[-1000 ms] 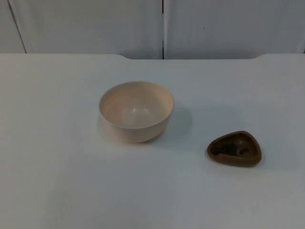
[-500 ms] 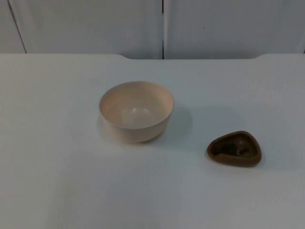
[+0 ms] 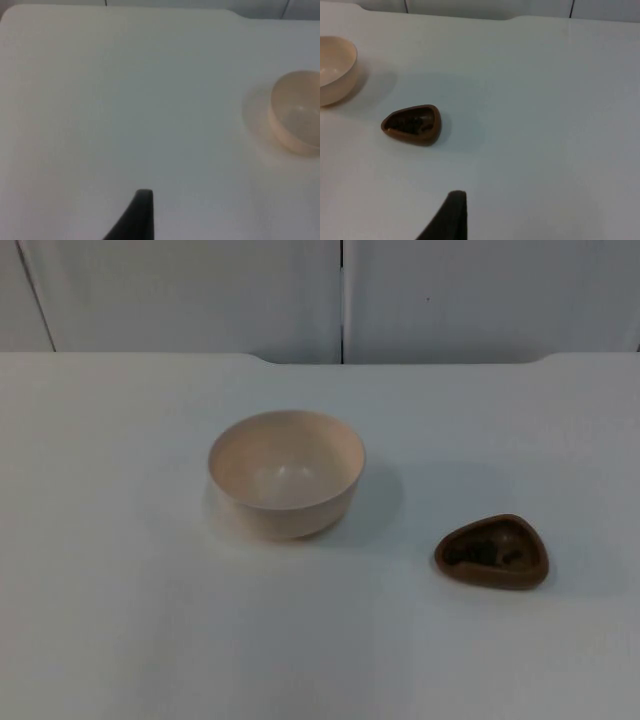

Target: Pick up the bowl with the left hand and pour the coffee beans from the cup into the bowl with the right hand.

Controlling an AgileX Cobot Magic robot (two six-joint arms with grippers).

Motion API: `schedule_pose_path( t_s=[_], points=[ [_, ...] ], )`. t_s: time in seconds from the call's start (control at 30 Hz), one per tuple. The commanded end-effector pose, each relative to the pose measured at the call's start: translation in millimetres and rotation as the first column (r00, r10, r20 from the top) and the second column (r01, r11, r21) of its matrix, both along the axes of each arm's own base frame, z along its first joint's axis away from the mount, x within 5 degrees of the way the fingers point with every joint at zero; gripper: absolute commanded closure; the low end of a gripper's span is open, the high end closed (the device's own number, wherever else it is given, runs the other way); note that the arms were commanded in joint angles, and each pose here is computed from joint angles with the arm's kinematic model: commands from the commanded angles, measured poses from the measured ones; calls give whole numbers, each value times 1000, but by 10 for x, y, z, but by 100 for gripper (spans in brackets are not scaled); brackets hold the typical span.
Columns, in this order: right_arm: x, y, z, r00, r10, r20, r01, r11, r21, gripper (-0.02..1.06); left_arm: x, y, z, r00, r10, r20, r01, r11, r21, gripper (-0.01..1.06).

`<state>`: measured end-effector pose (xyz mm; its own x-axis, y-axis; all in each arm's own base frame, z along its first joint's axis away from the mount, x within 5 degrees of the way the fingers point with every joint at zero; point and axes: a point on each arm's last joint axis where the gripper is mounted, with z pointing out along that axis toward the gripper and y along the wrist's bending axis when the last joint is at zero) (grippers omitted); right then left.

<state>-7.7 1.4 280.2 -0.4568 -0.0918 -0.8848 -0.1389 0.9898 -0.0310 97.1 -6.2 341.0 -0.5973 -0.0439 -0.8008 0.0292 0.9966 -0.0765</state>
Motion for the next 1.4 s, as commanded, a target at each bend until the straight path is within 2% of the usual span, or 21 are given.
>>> schedule_pose_path(
  t_s=[0.0, 0.13, 0.3, 0.47, 0.7, 0.9, 1.37],
  points=[
    [0, 2, 0, 1000, -4, 8, 4, 1000, 0, -1, 95, -13, 67, 1000, -14, 2, 14, 1000, -3, 0],
    [0, 2, 0, 1000, -4, 8, 4, 1000, 0, -1, 201, -17, 84, 999, -26, -23, 26, 1000, 5, 0],
    [0, 2, 0, 1000, -4, 8, 4, 1000, 0, -1, 347, -52, 71, 997, -58, -59, 57, 998, -19, 0],
    [0, 2, 0, 1000, -4, 8, 4, 1000, 0, -1, 533, -154, -22, 980, -166, -110, 158, 984, -80, 0],
    [0, 2, 0, 1000, -4, 8, 4, 1000, 0, -1, 763, -238, -143, 957, -249, -148, 227, 963, -147, 0],
    [0, 2, 0, 1000, -4, 8, 4, 1000, 0, -1, 947, -283, -250, 943, -290, -166, 258, 947, -191, 0],
    [0, 2, 0, 1000, -4, 8, 4, 1000, 0, -1, 1282, -348, -462, 921, -324, -216, 267, 929, -257, 0]
  ],
)
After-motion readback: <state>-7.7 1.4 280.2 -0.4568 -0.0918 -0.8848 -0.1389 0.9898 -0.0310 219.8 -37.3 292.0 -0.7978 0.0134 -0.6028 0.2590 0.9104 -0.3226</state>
